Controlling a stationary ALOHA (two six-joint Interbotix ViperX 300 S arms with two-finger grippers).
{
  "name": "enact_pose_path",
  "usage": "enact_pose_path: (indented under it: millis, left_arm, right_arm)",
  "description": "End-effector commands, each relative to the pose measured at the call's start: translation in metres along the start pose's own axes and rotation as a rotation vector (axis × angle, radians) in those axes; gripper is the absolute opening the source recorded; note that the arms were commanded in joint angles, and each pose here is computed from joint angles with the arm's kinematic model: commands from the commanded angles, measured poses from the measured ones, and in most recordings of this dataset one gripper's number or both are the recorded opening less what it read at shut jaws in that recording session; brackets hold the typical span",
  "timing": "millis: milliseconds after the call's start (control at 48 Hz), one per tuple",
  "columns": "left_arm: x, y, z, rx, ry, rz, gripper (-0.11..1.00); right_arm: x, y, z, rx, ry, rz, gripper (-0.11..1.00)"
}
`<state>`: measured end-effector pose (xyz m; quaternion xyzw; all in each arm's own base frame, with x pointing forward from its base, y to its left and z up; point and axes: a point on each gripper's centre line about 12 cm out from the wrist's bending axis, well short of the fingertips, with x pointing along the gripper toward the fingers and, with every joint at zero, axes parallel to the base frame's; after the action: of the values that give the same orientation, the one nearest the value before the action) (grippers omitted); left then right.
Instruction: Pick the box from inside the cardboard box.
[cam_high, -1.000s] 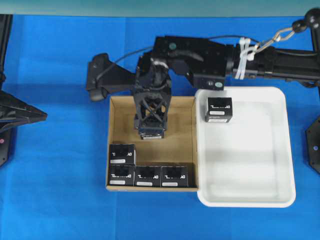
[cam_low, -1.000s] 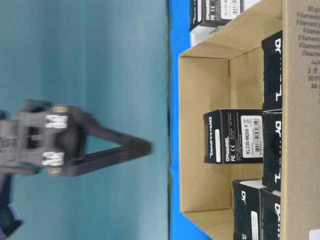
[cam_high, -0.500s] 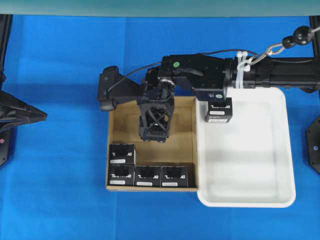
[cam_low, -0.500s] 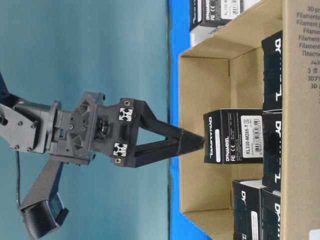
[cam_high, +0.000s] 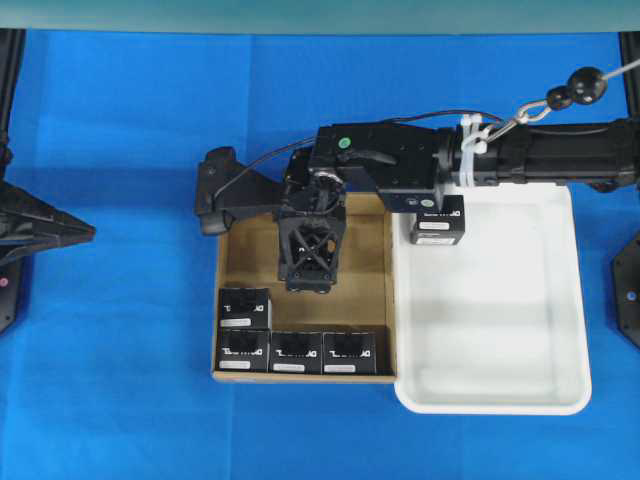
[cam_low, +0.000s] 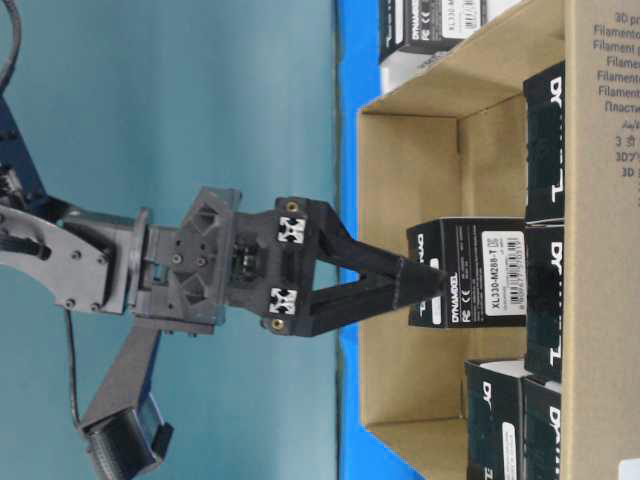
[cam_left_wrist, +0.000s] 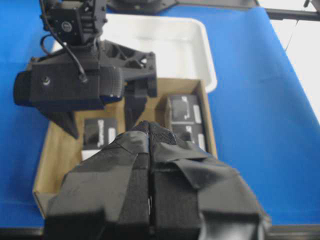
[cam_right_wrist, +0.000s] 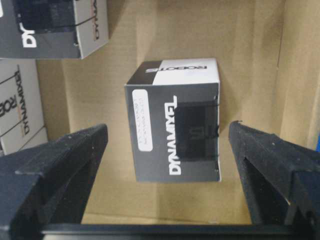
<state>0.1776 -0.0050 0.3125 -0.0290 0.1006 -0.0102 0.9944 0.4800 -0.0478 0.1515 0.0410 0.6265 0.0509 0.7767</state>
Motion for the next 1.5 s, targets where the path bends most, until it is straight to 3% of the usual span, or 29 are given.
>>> enact_pose_path:
  millis: [0, 354, 834, 917, 1042, 1229, 1479]
  left_arm:
    - [0.001, 0.0, 0.005, 0.0, -0.008, 0.001, -0.07]
    - [0.002, 0.0, 0.004, -0.002, -0.003, 0.002, -0.07]
    - [0.002, 0.0, 0.004, -0.002, -0.003, 0.002, -0.07]
    - [0.002, 0.0, 0.004, -0.002, -0.003, 0.002, -0.07]
    - [0.002, 0.0, 0.004, -0.002, -0.003, 0.003, -0.07]
    - [0.002, 0.0, 0.005, -0.004, -0.006, 0.003, -0.07]
    - [0.001, 0.0, 0.005, -0.005, -0.009, 0.003, -0.07]
  right_arm:
    - [0.007, 0.001, 0.002, -0.006, -0.004, -0.001, 0.99]
    - [0.037, -0.004, -0.009, 0.009, 0.023, -0.004, 0.99]
    - [0.036, -0.007, -0.009, 0.014, 0.011, -0.01, 0.97]
    - [0.036, -0.006, -0.009, 0.013, 0.017, -0.008, 0.9]
    - [0.03, -0.005, -0.007, 0.014, -0.001, -0.011, 0.63]
    - [-0.001, -0.002, 0.003, 0.034, -0.036, 0.001, 0.63]
    - [-0.097, -0.008, 0.015, 0.103, -0.098, 0.006, 0.63]
